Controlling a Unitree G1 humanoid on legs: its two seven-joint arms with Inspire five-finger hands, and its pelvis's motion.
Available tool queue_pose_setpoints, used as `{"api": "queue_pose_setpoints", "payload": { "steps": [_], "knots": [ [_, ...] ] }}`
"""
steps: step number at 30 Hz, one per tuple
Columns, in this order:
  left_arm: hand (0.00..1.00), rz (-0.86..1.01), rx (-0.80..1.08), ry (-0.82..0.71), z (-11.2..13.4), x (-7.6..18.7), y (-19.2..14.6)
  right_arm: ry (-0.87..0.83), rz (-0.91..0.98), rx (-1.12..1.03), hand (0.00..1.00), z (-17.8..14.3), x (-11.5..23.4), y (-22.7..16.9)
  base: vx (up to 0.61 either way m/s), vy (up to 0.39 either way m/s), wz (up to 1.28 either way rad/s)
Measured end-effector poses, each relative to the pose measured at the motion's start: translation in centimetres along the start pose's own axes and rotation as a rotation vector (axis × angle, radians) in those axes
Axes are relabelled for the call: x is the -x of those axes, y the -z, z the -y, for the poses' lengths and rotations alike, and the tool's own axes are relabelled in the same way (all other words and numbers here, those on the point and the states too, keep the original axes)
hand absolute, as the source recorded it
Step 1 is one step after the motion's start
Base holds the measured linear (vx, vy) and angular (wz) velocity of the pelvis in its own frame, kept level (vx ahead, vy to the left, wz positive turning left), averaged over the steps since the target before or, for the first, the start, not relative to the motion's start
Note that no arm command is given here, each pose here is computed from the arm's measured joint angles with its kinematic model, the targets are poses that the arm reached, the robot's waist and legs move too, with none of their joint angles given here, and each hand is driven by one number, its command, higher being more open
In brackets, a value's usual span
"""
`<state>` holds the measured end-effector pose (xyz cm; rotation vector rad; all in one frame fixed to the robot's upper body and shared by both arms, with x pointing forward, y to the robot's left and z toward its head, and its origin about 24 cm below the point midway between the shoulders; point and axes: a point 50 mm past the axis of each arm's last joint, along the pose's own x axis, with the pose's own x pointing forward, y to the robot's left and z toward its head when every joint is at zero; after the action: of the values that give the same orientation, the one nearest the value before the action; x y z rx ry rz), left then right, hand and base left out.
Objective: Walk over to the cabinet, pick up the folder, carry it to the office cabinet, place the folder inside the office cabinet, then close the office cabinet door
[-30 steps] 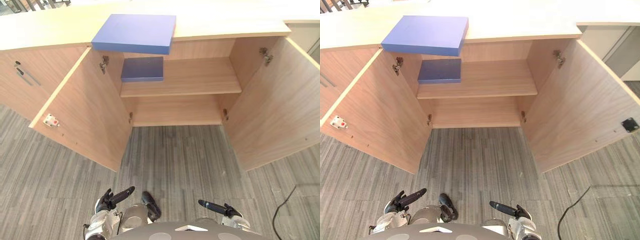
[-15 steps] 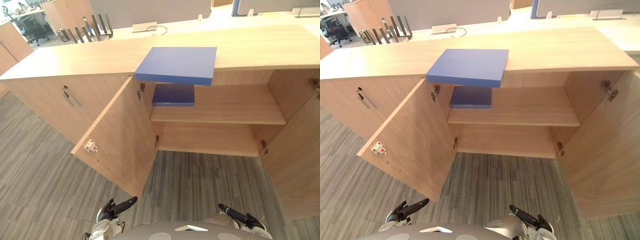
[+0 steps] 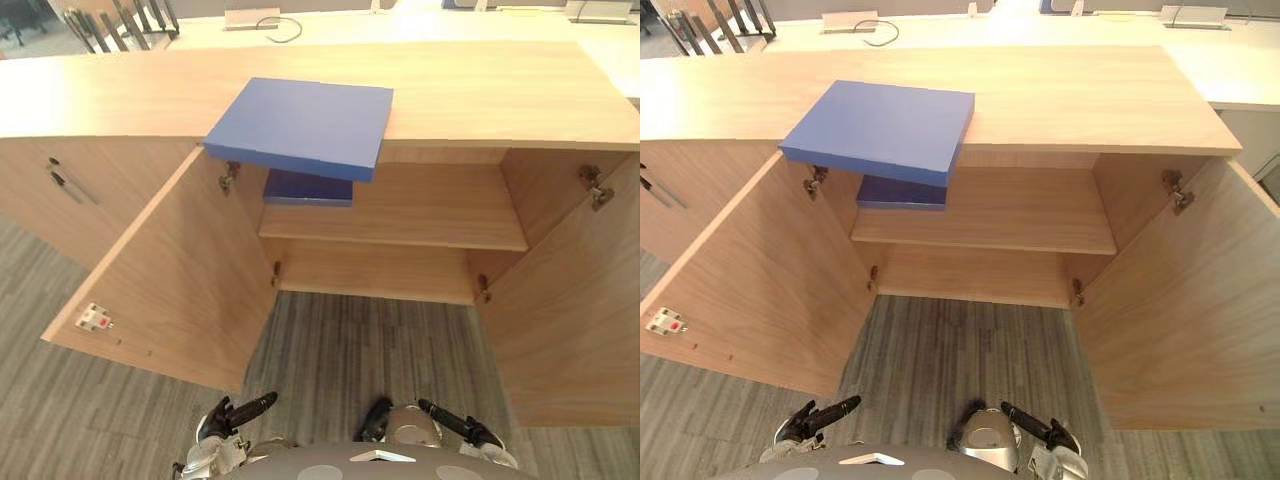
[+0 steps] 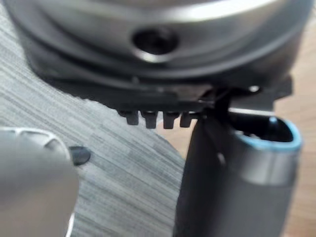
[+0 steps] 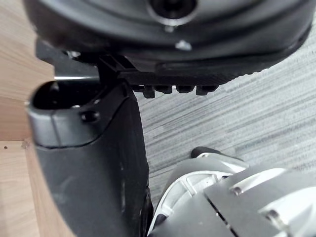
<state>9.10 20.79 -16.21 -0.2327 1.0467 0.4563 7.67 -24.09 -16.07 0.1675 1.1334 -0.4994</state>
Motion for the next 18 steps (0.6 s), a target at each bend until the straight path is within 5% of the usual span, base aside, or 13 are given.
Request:
{"api": "queue_pose_setpoints", "payload": {
  "steps": [12,18],
  "knots": [
    [1.00,0.152,0.015,-0.019,-0.4,-0.4,-4.2,0.025,-0.027,0.043,1.00,0.5,0.1,0.9,0.06,0.001,-0.03],
    [1.00,0.456,0.035,0.096,1.9,3.5,-6.7,0.034,-0.017,0.028,1.00,0.9,0.4,1.4,0.08,0.113,0.17]
  ]
}}
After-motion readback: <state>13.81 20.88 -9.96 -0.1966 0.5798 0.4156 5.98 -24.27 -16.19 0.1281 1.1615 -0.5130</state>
